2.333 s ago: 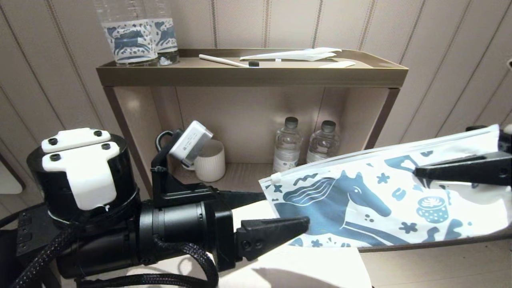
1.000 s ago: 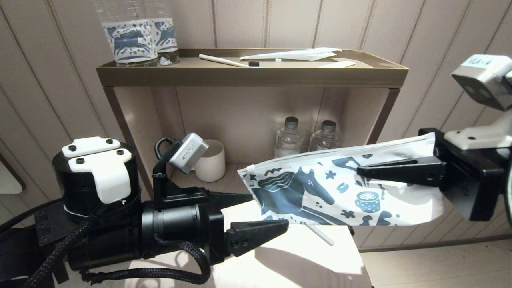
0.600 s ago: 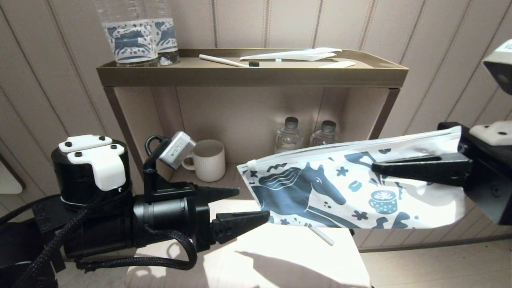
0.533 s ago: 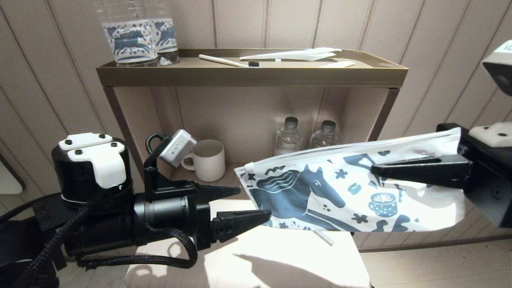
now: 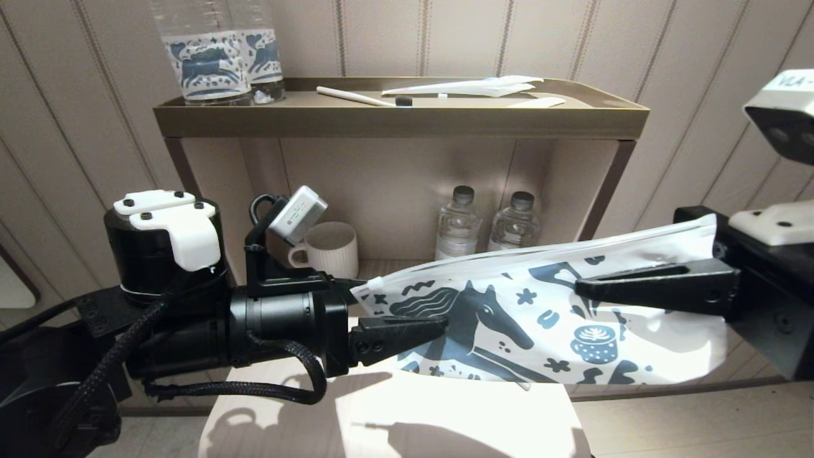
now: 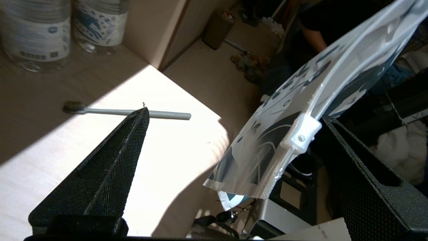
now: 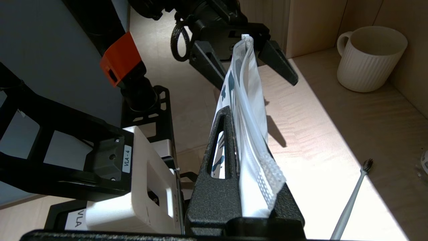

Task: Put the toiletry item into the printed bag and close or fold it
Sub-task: Hand it to the other hand

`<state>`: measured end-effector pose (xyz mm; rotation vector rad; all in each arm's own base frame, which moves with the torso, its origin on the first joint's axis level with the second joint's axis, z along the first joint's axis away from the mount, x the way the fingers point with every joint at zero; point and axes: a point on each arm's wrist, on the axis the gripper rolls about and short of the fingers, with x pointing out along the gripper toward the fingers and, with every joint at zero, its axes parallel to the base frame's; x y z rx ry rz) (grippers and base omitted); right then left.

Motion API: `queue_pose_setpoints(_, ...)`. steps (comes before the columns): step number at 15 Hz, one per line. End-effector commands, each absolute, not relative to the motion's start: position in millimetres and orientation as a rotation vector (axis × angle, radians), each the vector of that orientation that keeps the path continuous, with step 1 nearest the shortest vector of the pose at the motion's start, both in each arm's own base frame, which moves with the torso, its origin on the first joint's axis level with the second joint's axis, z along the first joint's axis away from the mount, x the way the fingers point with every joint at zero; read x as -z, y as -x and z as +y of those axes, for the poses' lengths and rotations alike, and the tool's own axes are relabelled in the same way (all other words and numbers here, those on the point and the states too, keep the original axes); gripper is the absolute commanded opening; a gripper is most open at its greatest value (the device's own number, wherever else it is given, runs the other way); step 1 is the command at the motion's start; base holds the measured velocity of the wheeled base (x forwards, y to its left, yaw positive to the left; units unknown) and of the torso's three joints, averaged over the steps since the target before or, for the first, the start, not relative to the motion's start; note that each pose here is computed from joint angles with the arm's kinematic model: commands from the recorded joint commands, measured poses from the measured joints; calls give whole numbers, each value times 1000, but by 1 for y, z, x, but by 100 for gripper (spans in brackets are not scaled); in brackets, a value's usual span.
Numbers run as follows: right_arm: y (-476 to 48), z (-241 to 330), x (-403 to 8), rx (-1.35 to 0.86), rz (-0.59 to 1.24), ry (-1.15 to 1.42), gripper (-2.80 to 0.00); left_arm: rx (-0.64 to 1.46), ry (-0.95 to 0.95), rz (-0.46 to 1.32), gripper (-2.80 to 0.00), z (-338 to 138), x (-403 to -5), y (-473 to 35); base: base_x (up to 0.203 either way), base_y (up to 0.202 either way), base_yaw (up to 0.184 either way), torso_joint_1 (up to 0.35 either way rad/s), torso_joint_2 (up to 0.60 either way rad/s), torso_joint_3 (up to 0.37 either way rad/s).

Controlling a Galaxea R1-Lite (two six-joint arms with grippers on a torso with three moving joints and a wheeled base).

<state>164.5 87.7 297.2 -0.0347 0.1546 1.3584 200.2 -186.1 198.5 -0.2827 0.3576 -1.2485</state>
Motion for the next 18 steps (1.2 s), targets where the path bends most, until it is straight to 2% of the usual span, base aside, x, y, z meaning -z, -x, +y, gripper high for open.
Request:
queue_pose_setpoints(1,-167,89,-295,-1363,164,31,-280,1266,283,364,0,-185,-198,-197,0,0,0,0,0,0)
queue_pose_setpoints(16,-172,94,-292,-1391,181,26,-280,1337,282,349,0,-187,-204,-192,0,0,0,0,0,0)
queue_pose_setpoints(17,-172,94,-293,-1389,180,26,-280,1337,282,353,-280,-187,-204,-191,0,0,0,0,0,0)
queue_pose_setpoints(18,-172,94,-293,-1389,178,26,-280,1338,281,355,-280,-187,-203,-190,0,0,0,0,0,0)
